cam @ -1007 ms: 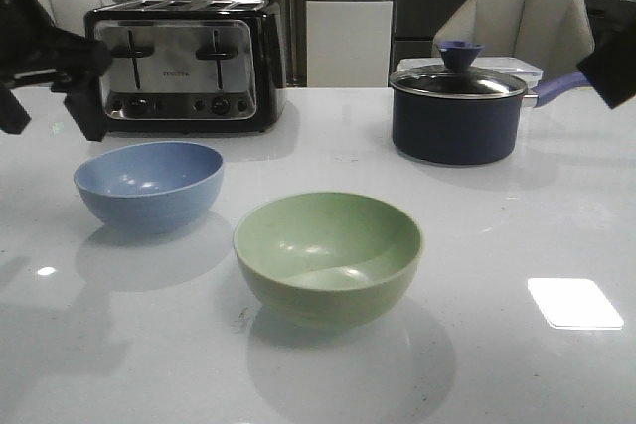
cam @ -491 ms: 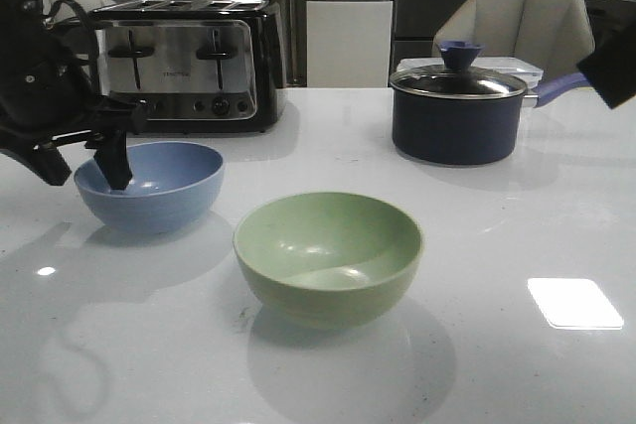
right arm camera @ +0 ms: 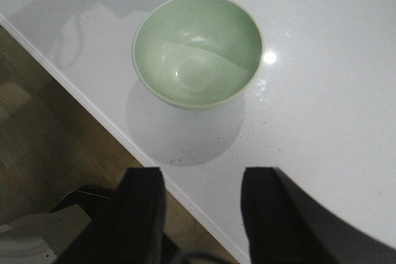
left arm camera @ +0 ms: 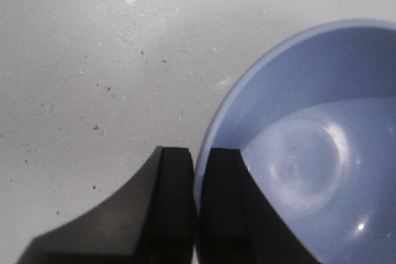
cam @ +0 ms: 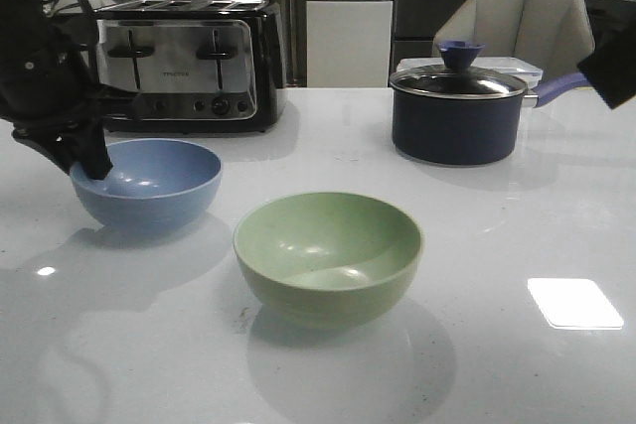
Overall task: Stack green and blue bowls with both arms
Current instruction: 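Lift the blue bowl and carry it over the green bowl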
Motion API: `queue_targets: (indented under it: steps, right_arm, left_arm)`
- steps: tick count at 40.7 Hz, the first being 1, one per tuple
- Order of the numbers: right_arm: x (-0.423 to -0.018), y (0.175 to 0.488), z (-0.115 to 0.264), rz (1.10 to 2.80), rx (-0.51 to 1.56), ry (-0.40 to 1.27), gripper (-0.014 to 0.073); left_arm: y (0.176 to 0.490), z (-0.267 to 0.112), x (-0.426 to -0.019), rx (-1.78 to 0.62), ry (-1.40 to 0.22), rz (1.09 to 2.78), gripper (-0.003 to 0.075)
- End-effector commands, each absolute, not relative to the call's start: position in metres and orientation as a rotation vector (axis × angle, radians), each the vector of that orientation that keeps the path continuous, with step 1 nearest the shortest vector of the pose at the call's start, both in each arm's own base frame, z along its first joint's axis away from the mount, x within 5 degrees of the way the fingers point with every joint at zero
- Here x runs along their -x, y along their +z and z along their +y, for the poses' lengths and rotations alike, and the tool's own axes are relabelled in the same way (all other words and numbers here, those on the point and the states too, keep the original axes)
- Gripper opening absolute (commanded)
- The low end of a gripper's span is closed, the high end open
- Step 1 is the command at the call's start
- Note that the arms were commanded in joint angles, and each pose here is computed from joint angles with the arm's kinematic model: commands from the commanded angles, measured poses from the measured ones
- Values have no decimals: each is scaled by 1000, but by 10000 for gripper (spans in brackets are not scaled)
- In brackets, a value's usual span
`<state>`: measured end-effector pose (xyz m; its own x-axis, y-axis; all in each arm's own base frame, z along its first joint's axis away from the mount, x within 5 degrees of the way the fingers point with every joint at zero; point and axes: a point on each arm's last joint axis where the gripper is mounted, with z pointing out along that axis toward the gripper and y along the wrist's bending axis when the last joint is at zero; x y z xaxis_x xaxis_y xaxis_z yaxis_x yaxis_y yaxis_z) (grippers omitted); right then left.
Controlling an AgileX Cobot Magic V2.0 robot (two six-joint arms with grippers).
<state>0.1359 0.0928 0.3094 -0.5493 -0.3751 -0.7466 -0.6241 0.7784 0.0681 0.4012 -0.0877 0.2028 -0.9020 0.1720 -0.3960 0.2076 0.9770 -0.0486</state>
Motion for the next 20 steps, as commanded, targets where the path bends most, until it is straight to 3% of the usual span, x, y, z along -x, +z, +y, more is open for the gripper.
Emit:
queue_targets:
  steps: [1, 13, 20]
  right_arm:
    - [-138, 322, 93, 2129, 719, 422, 416]
    - [-138, 322, 93, 2129, 719, 422, 416]
    - [-138, 322, 93, 2129, 719, 422, 416]
  left_arm:
    - [264, -94, -393, -309, -157, 2587, 93]
    - [345, -128, -343, -512, -209, 2363, 93]
    - [359, -159, -313, -654, -262, 2348, 93]
